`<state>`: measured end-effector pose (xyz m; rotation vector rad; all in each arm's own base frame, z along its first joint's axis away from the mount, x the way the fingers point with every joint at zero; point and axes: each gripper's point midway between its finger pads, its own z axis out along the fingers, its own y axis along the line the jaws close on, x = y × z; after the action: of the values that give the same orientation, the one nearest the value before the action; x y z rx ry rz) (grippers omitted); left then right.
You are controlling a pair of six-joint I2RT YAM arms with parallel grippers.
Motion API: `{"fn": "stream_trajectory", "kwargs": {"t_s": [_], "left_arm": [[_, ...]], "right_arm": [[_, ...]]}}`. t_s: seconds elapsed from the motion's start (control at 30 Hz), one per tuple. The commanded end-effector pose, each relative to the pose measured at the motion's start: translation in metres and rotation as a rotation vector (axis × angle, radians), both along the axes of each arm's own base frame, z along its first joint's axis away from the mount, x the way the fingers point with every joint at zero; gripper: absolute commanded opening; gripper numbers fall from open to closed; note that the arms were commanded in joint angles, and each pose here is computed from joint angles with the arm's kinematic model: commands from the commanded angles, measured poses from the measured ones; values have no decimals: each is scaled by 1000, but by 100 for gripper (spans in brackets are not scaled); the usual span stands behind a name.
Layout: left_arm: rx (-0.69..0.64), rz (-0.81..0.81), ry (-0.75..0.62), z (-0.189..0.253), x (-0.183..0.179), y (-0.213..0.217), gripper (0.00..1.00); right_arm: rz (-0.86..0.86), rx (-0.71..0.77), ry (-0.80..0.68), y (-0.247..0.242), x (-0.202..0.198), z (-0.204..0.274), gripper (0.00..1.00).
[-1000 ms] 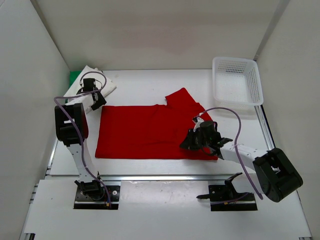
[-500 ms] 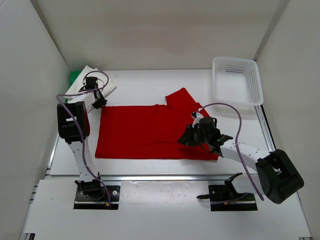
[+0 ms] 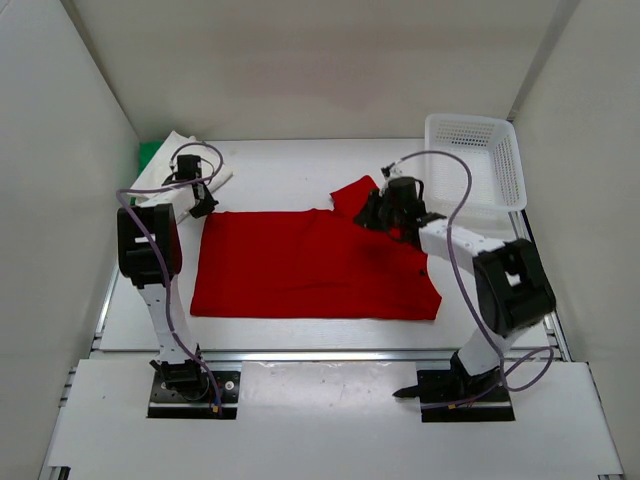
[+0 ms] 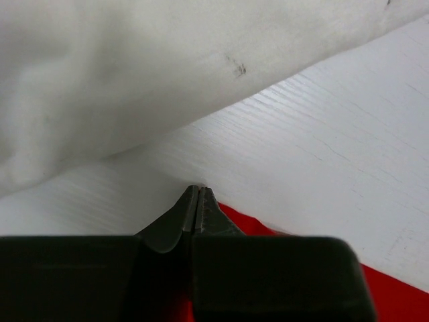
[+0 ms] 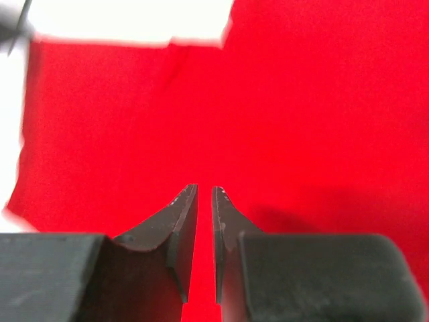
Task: Fold and stack the t-shirts
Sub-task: Grap the side of the flattened tshirt furthest away from the robot with both arms
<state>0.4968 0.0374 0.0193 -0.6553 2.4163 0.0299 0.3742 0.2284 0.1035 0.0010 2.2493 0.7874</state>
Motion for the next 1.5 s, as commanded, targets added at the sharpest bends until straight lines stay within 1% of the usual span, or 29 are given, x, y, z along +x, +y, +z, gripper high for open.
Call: {"fn": "stream_trajectory", "kwargs": {"t_s": [0.0, 0.03, 0.07, 0.1, 0.17, 0.2, 0.27, 0.3, 0.33, 0.37, 0.4, 0.43, 0.47, 0.5, 0.53, 0.57, 0.6, 0.63, 0.67, 0.73, 0.77, 0.83, 0.97, 1.07, 1.1, 1.13, 1.2, 1.37, 1.47], "left_arm": [[-7, 15, -27, 18, -6, -3, 0], [-30, 10, -49, 21, -4, -6, 0], [-53, 12, -50, 20, -6, -7, 0], [-65, 15, -63, 20, -6, -8, 0], [-84, 4, -76, 24, -4, -12, 0], [-81, 4, -80, 27, -3, -12, 0], [-91, -6, -81, 25, -3, -15, 0], [-101, -8, -75, 23, -4, -15, 0], [-99, -9, -76, 21, -4, -17, 0], [-107, -5, -76, 20, -5, -14, 0], [-111, -16, -69, 17, -6, -19, 0], [-113, -15, -71, 17, -5, -18, 0], [-116, -17, -74, 17, -4, -19, 0], [-119, -20, -76, 18, -4, -19, 0], [-121, -14, -84, 20, -3, -18, 0], [-124, -23, -82, 18, -4, -20, 0], [-120, -14, -87, 20, -3, -16, 0], [-117, -13, -84, 20, -3, -16, 0], [-118, -17, -84, 20, -3, -17, 0], [-112, -23, -87, 22, -3, -18, 0], [-116, -18, -82, 19, -4, -18, 0], [-116, -21, -83, 20, -4, -20, 0], [-113, -23, -80, 18, -5, -20, 0], [-116, -27, -87, 20, -3, -22, 0], [-115, -31, -76, 17, -6, -24, 0], [-114, -25, -80, 16, -4, -21, 0], [-115, -26, -81, 17, -3, -20, 0], [-138, -25, -103, 25, -3, -24, 0], [-167, -25, -122, 30, -3, -29, 0]], "right_arm": [[-139, -163, -42, -37, 66, -8, 13], [-169, -189, -41, -46, 90, -9, 13], [-189, -188, -74, -47, 112, 7, 14], [-211, -235, -25, -59, 120, -14, 16], [-226, -266, -31, -67, 159, -15, 21], [-230, -290, 11, -72, 161, -25, 23], [-224, -327, -4, -75, 193, -25, 28], [-225, -341, 27, -79, 194, -28, 31], [-216, -355, 42, -79, 203, -34, 33], [-207, -359, 27, -74, 219, -36, 34], [-202, -358, 14, -72, 229, -20, 36], [-184, -398, 87, -74, 224, -49, 35], [-168, -405, 53, -67, 239, -45, 36], [-153, -415, 66, -64, 245, -50, 36], [-142, -430, 101, -64, 240, -55, 36], [-139, -423, 81, -59, 248, -52, 36], [-134, -411, 90, -57, 244, -53, 36], [-123, -395, 107, -54, 240, -64, 37], [-120, -388, 96, -51, 242, -61, 39], [-116, -386, 87, -49, 243, -58, 39], [-110, -392, 112, -48, 240, -68, 37], [-107, -381, 104, -45, 241, -63, 33], [-106, -378, 89, -42, 244, -62, 35], [-123, -374, 93, -45, 246, -63, 31], [-129, -374, 89, -48, 247, -62, 21], [-138, -372, 85, -49, 249, -60, 15], [-160, -379, 75, -51, 251, -50, 1], [-169, -370, 27, -52, 249, -2, 0], [-194, -375, 68, -70, 236, 20, 0]]}}
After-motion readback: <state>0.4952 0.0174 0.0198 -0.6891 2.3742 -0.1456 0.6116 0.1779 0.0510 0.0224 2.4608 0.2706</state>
